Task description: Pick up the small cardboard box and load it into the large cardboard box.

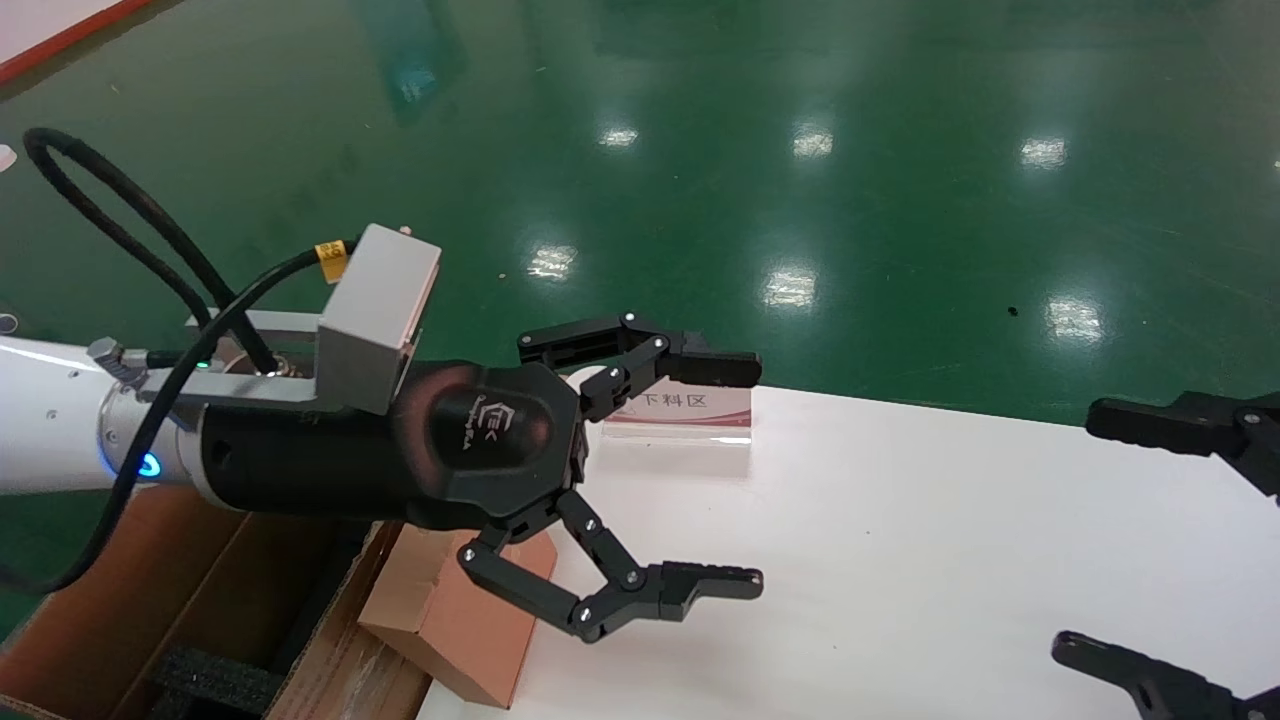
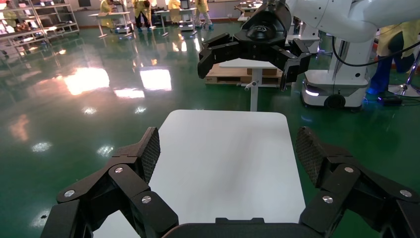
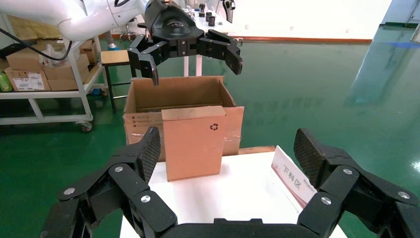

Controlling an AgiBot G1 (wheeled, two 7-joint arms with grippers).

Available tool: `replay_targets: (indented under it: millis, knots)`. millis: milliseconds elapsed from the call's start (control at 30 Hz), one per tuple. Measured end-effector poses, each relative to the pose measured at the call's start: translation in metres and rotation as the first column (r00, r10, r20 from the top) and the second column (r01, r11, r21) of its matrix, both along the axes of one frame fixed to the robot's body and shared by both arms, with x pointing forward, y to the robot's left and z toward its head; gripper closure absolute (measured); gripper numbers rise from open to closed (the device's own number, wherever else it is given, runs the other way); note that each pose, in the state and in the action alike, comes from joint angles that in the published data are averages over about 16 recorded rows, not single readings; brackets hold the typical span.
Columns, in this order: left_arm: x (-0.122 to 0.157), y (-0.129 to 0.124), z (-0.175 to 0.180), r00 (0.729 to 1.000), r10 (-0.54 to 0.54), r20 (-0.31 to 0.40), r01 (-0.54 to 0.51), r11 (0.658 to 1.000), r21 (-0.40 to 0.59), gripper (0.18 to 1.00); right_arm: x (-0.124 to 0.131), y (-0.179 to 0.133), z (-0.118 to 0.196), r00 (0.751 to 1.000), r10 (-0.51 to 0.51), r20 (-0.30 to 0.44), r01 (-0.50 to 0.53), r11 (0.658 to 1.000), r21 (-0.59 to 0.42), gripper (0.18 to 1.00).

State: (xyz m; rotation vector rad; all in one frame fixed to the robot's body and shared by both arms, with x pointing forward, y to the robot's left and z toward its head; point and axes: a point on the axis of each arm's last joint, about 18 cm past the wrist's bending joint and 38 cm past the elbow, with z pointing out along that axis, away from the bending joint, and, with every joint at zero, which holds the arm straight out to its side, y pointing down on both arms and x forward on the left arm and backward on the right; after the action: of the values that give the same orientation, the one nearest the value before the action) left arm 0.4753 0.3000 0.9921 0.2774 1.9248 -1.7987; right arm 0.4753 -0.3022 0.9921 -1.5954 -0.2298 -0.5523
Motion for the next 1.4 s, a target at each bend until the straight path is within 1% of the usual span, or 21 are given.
replay_targets:
  millis: [300,433,533,633,700,767,833,933,1033,1133,1267,1333,1400]
  knots:
    - [0.0,0.0,0.0,1.0,0.004,-0.001,-0.004,1.0,0.005,0.184,0.0,0.0,0.0,1.0,0.0,0.0,0.0,1.0,0.0,0.178]
    - [0.001,0.002,-0.001,1.0,0.024,-0.012,-0.023,0.999,0.032,0.184,0.0,0.0,0.0,1.0,0.0,0.0,0.0,1.0,0.0,0.178]
    - [0.004,0.003,-0.003,0.998,0.057,-0.035,-0.054,0.995,0.079,0.184,0.0,0.0,0.0,1.0,0.0,0.0,0.0,1.0,0.0,0.178]
    - [0.008,0.004,-0.006,0.992,0.107,-0.073,-0.096,0.985,0.146,0.184,0.0,0.0,0.0,1.0,0.0,0.0,0.0,1.0,0.0,0.178]
    - [0.013,0.006,-0.008,0.983,0.152,-0.104,-0.129,0.971,0.2,0.184,0.0,0.0,0.0,1.0,0.0,0.0,0.0,1.0,0.0,0.178]
    - [0.018,0.008,-0.01,0.968,0.208,-0.139,-0.167,0.951,0.259,0.184,0.0,0.0,0.0,1.0,0.0,0.0,0.0,1.0,0.0,0.178]
    - [0.023,0.011,-0.011,0.946,0.273,-0.174,-0.208,0.924,0.32,0.184,0.0,0.0,0.0,1.0,0.0,0.0,0.0,1.0,0.0,0.178]
    - [0.033,0.016,-0.012,0.897,0.382,-0.222,-0.27,0.872,0.408,0.184,0.0,0.0,0.0,1.0,0.0,0.0,0.0,1.0,0.0,0.178]
    - [0.042,0.02,-0.011,0.834,0.489,-0.256,-0.326,0.811,0.485,0.184,0.0,0.0,0.0,1.0,0.0,0.0,0.0,1.0,0.0,0.178]
    - [0.05,0.023,-0.007,0.763,0.586,-0.273,-0.376,0.745,0.551,0.184,0.0,0.0,0.0,1.0,0.0,0.0,0.0,1.0,0.0,0.178]
    - [0.057,0.026,0.0,0.669,0.692,-0.271,-0.43,0.658,0.618,0.184,0.0,0.0,0.0,1.0,0.0,0.0,0.0,1.0,0.0,0.178]
    - [0.059,0.026,0.005,0.63,0.731,-0.263,-0.45,0.619,0.643,0.184,0.0,0.0,0.0,1.0,0.0,0.0,0.0,1.0,0.0,0.178]
    - [0.06,0.026,0.01,0.596,0.761,-0.255,-0.464,0.586,0.664,0.184,0.0,0.0,0.0,1.0,0.0,0.0,0.0,1.0,0.0,0.178]
